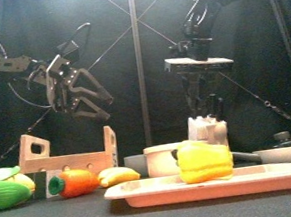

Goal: Grab cleaver

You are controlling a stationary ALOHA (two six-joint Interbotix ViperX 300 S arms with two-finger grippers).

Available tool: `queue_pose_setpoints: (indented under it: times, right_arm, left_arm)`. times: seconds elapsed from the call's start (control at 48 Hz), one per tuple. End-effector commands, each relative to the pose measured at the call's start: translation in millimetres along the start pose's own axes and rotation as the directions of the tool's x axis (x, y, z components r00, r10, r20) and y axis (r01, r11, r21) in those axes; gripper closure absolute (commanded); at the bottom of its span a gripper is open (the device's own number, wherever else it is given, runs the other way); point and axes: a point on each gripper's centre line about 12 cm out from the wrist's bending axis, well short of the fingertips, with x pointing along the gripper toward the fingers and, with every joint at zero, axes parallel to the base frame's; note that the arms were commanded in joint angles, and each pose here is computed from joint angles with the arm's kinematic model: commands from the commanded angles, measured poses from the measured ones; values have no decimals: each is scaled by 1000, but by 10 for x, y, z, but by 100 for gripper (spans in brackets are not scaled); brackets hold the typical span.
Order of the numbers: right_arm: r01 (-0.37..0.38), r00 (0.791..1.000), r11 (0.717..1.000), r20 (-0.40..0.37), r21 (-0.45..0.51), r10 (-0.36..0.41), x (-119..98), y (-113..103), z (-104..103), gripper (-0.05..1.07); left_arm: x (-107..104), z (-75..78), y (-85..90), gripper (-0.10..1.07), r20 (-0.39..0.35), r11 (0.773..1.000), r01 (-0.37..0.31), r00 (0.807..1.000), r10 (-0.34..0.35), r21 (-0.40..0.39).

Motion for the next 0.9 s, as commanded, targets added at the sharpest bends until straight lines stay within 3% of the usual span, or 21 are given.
queue_pose_setpoints:
  times: [0.0,0.875]
  right_arm:
    - [-23,1000,1000,18,21,23,-79,0,99,44]
    - [-46,996,999,82,22,44,-394,32,232,45]
  left_arm:
    - [6,51,2,-2,17,1000,-1,1000,1,-1]
    - [-1,28,11,-2,11,1000,-3,1000,3,-3]
